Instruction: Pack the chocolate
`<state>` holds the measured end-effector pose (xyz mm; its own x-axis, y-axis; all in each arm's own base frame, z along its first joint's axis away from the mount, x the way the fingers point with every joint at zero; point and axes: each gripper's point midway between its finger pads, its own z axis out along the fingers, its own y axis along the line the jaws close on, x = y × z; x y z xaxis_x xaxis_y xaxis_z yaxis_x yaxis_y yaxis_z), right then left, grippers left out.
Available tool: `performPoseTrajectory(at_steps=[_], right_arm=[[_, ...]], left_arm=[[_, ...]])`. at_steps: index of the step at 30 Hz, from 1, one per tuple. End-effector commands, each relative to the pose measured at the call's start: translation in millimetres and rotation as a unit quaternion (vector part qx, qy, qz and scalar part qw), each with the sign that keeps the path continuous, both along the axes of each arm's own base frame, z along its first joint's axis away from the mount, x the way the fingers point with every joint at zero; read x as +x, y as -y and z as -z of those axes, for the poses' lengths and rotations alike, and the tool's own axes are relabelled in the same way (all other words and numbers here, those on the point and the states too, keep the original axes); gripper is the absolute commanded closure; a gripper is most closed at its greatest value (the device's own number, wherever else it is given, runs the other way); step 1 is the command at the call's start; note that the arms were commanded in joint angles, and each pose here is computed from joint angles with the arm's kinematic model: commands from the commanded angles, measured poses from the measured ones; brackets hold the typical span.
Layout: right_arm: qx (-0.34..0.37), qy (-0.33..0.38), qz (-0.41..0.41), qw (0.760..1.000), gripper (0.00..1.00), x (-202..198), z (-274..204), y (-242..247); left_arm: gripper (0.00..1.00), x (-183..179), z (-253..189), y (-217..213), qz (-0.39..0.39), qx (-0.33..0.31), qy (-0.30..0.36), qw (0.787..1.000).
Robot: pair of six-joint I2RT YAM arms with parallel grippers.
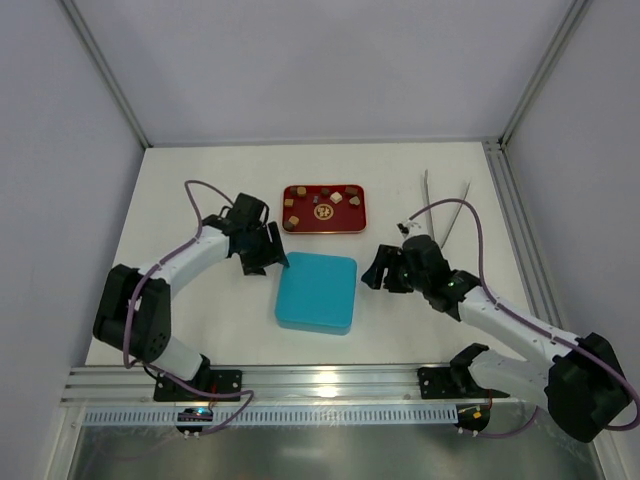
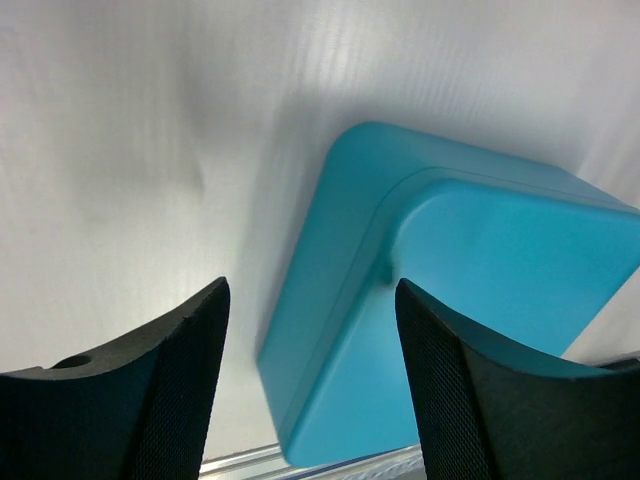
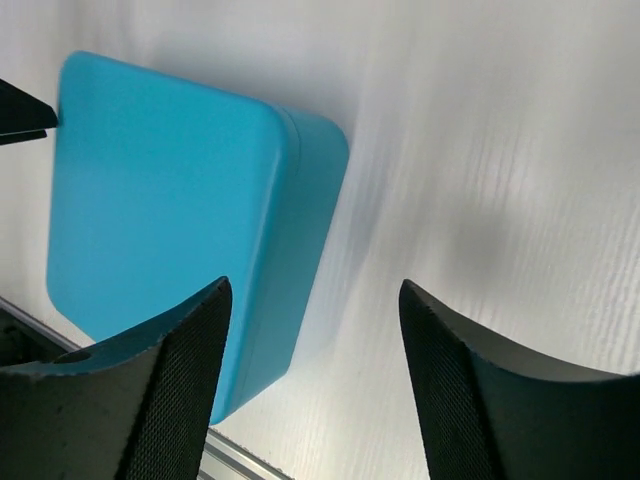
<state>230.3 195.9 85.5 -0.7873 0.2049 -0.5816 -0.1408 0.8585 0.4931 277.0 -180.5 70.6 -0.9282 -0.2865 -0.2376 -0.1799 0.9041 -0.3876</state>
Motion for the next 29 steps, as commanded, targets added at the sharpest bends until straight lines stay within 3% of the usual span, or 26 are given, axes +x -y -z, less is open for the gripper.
performPoseTrajectory(at_steps=[1,5,6,8,17,29], right_arm=[[-0.003,0.053,-0.026,0.998,0.3,9.6,-49.1,4.5],[0.014,0.116,-0.031,0.993,0.2,17.6,-105.7,5.5],[0.016,0.13,-0.031,0.991,0.05,17.5,-117.8,6.8],[0.016,0.148,-0.031,0.988,0.0,17.6,-142.0,9.9],[0.002,0.22,0.014,0.975,0.0,8.2,-206.7,42.2],[-0.023,0.201,0.042,0.978,0.0,0.8,-185.8,59.5]], left_arm=[[0.33,5.5,-38.7,-31.2,0.018,0.066,0.044,0.997],[0.29,10.0,-88.3,-32.8,0.031,0.056,0.108,0.992],[0.28,9.4,-96.6,-32.6,0.032,0.051,0.118,0.991],[0.27,4.9,-112.4,-32.6,0.038,0.042,0.137,0.989],[0.15,-33.4,-175.2,-43.6,0.056,-0.002,0.26,0.964],[0.13,-52.4,-184.3,-52.3,0.063,-0.003,0.284,0.957]])
